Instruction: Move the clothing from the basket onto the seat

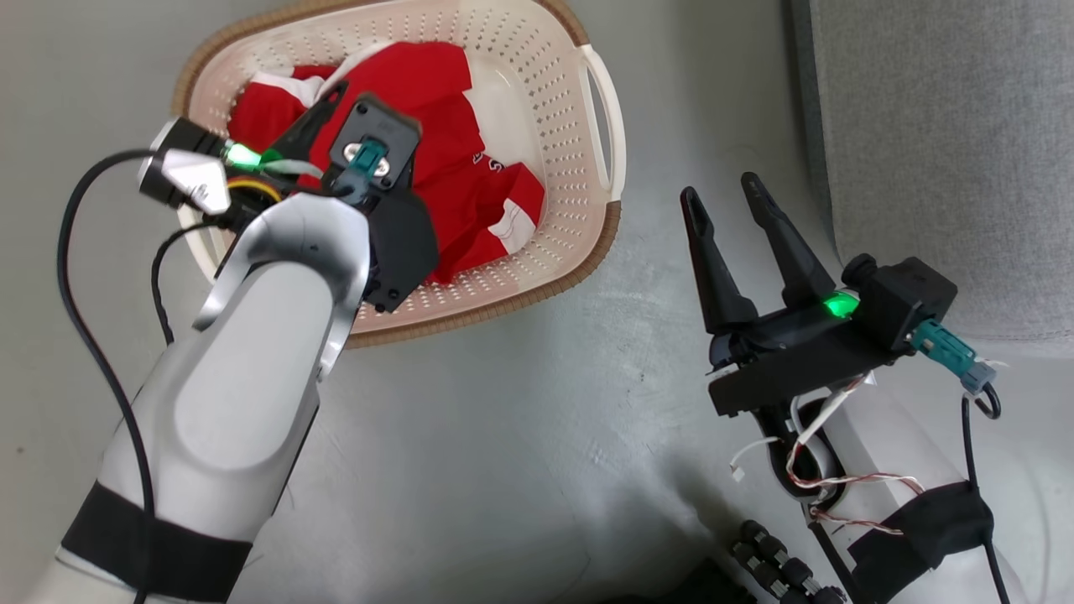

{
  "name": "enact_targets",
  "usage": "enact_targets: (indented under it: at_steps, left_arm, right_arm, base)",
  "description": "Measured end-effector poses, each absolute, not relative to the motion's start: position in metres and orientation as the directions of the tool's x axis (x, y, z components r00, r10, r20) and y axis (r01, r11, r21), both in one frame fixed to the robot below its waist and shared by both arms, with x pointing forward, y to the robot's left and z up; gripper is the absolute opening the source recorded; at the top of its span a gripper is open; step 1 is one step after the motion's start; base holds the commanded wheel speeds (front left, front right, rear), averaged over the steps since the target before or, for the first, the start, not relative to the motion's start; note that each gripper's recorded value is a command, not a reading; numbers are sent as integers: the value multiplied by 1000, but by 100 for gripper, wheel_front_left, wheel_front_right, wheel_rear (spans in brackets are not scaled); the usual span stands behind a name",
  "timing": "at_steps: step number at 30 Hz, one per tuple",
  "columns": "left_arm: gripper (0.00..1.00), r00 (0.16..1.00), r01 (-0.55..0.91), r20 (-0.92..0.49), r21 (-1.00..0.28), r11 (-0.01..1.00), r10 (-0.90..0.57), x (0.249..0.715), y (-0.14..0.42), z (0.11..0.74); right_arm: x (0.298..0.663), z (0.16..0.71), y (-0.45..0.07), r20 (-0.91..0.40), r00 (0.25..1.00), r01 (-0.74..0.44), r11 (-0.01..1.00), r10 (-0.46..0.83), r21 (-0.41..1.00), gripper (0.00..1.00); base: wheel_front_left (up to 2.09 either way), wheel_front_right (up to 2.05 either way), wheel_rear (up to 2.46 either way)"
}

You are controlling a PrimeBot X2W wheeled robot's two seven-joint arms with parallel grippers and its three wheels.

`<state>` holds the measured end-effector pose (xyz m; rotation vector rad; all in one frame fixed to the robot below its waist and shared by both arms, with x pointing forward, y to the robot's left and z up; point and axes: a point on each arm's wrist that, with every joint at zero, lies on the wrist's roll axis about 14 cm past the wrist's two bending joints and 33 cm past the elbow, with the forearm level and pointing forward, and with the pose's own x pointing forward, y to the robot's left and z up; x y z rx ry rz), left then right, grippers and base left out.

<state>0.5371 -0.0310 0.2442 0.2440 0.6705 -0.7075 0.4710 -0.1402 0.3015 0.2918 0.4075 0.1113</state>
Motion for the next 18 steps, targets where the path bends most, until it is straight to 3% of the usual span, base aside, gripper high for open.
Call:
enact_targets:
  at_steps: [18]
  left_arm:
    - [100,423,724,-836,80,685,-350,544,-19,174]
  right_arm:
    - [470,268,-127,-444,878,-17,938,180,346,100]
  base:
    - [0,0,0]
